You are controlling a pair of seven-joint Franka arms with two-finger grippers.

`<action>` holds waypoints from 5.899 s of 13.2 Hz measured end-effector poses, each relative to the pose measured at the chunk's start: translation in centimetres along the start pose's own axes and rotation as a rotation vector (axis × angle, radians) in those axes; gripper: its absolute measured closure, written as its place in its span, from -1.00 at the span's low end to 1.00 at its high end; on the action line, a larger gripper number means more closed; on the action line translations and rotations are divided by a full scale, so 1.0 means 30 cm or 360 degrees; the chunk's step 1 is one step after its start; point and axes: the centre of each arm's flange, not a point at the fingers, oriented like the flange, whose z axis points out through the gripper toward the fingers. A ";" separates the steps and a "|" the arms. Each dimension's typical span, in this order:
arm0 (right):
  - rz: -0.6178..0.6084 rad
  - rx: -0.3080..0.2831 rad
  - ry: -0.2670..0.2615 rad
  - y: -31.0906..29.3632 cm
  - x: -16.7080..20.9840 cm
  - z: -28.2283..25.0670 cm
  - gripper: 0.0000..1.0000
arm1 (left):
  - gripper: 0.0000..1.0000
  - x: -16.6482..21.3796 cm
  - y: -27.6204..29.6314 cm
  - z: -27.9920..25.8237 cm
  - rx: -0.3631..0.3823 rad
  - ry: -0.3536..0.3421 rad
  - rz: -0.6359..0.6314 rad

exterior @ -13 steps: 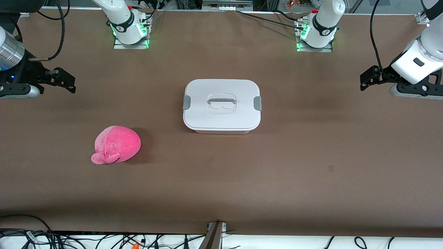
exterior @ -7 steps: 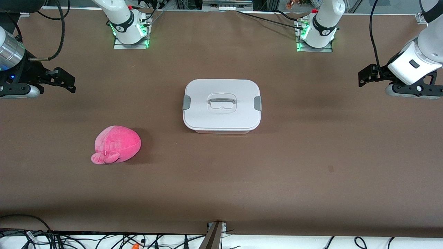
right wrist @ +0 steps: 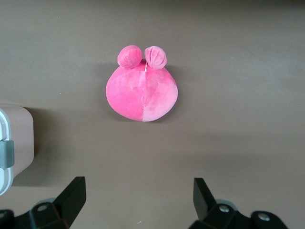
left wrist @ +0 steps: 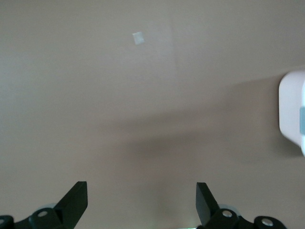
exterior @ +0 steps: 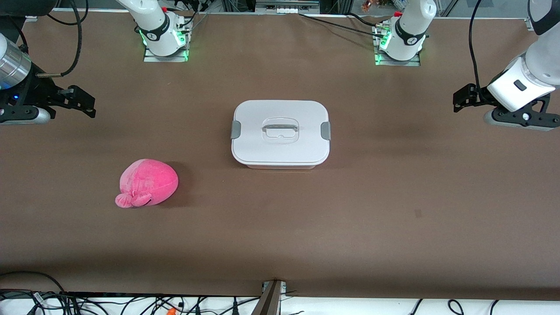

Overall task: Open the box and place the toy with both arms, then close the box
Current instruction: 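Reach the left gripper down to the lid handle and grasp it, then lift the lid off with the left gripper while the right gripper reaches the toy, then grasp the pink plush toy with the right gripper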

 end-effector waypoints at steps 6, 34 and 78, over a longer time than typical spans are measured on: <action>-0.0001 -0.0003 0.0000 0.000 0.000 0.000 -1.00 | -1.00 0.035 0.143 0.067 -0.0087 -0.0094 0.0507; 0.0006 0.0022 -0.0021 -0.002 0.012 0.025 -1.00 | 0.21 0.191 1.491 0.736 -0.0092 0.0403 0.1841; -0.0864 0.0133 -0.0243 -0.470 0.325 0.671 0.85 | 0.87 0.256 -0.296 0.199 -0.0096 -0.0039 0.1704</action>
